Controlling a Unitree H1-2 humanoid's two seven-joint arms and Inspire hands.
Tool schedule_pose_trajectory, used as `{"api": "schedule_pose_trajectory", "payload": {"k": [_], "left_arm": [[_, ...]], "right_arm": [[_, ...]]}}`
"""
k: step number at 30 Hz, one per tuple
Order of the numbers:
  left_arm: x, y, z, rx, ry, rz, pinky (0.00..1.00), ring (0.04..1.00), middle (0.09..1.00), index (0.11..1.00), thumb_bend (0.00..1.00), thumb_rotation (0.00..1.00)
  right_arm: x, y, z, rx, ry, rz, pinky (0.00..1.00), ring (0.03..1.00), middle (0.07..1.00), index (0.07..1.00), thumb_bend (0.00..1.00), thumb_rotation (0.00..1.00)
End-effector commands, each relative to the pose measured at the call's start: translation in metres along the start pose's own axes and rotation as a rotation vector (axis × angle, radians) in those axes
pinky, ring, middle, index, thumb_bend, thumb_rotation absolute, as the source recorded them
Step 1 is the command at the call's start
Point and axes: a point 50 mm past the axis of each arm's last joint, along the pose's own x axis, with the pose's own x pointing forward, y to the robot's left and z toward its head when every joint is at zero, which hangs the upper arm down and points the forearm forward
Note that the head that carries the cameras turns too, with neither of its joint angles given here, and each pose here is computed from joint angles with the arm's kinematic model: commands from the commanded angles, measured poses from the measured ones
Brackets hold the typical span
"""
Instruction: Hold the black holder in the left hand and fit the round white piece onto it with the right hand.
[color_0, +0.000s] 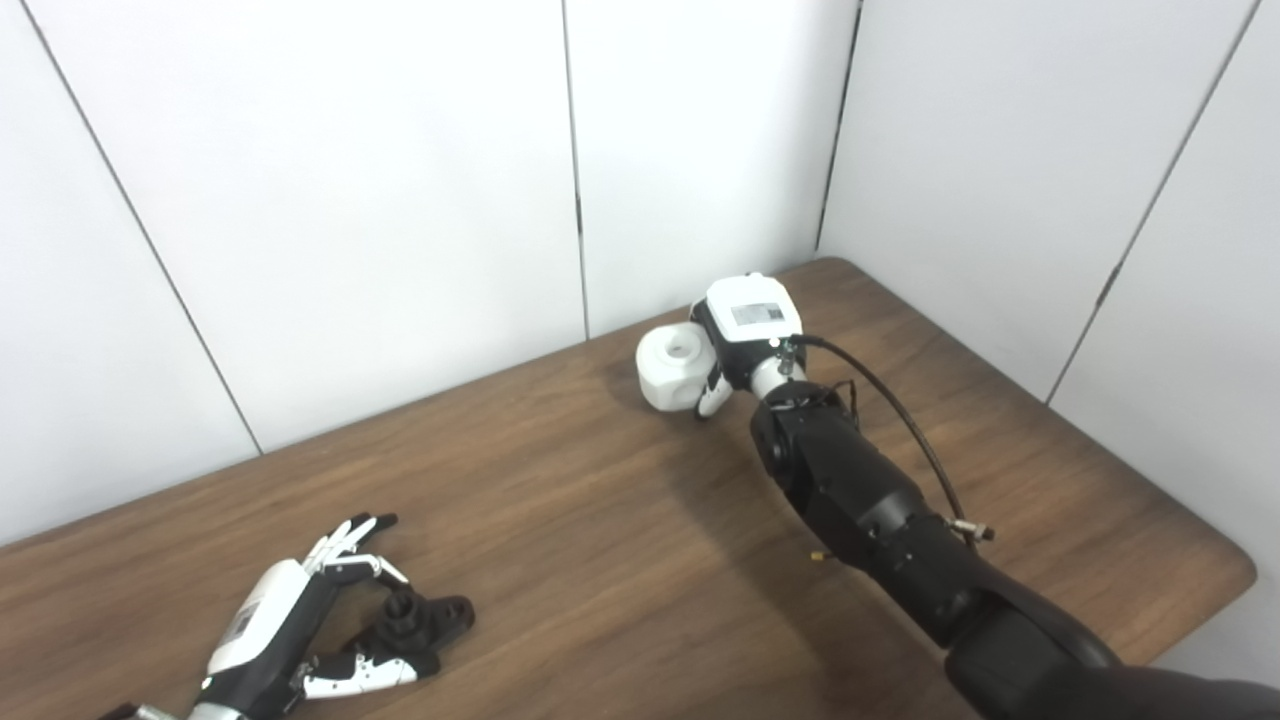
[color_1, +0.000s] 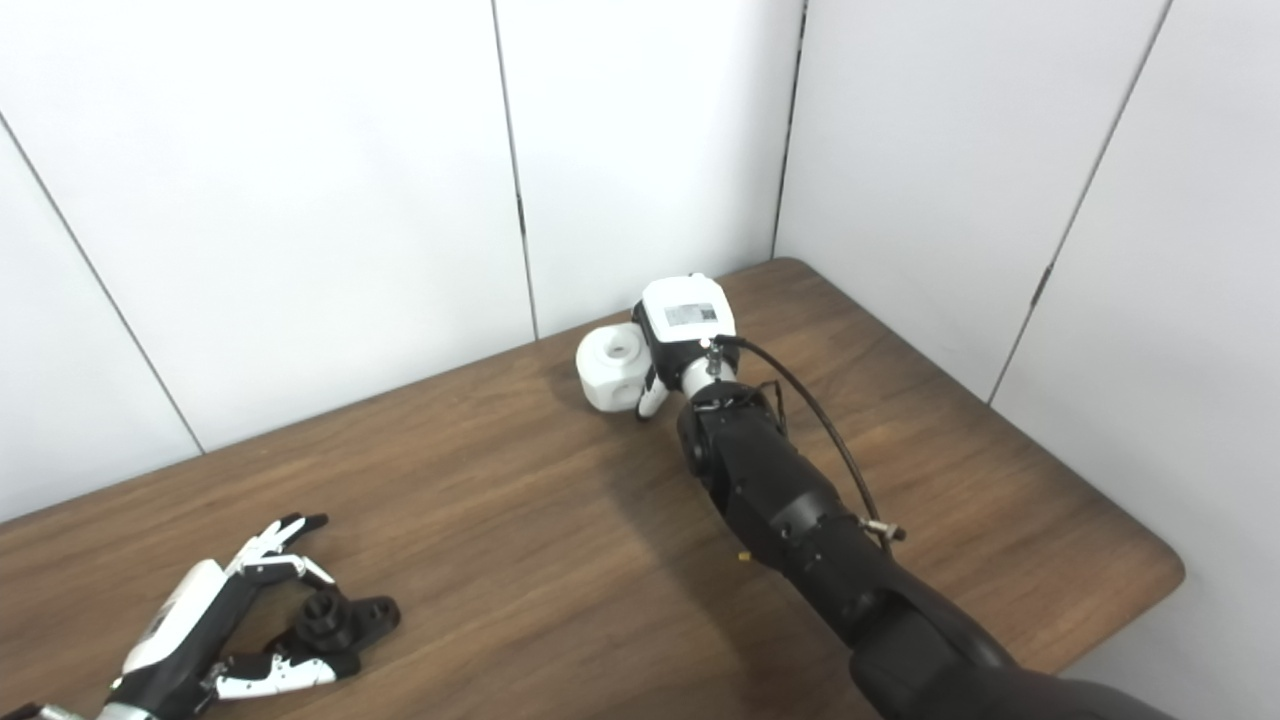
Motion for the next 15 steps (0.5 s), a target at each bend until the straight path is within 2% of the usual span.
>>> {"api": "schedule_pose_trajectory", "payload": {"k": [1,7,10,15], "left_arm": [[-0.039,-0.069,-0.018,-0.079,0.132,-0.154,1.00,1.000,0.944,0.483,0.52,0.05],[-0.036,-0.072,-0.014,-0.072,0.129,-0.153,1.00,1.000,0.945,0.483,0.52,0.05],[-0.034,-0.075,-0.011,-0.073,0.126,-0.154,1.00,1.000,0.948,0.483,0.52,0.05],[-0.028,-0.080,-0.005,-0.068,0.129,-0.165,1.00,1.000,0.949,0.483,0.52,0.05]], "right_arm": [[0.010,-0.017,0.002,0.014,-0.005,-0.081,0.94,0.789,0.711,0.483,0.52,0.14],[0.005,-0.027,0.011,0.111,-0.025,-0.077,0.85,0.776,0.720,0.483,0.52,0.14],[0.000,-0.044,0.022,0.196,-0.066,-0.059,0.82,0.777,0.722,0.483,0.52,0.14],[-0.009,-0.078,0.048,0.308,-0.157,0.023,0.81,0.808,0.746,0.482,0.52,0.13]]}}
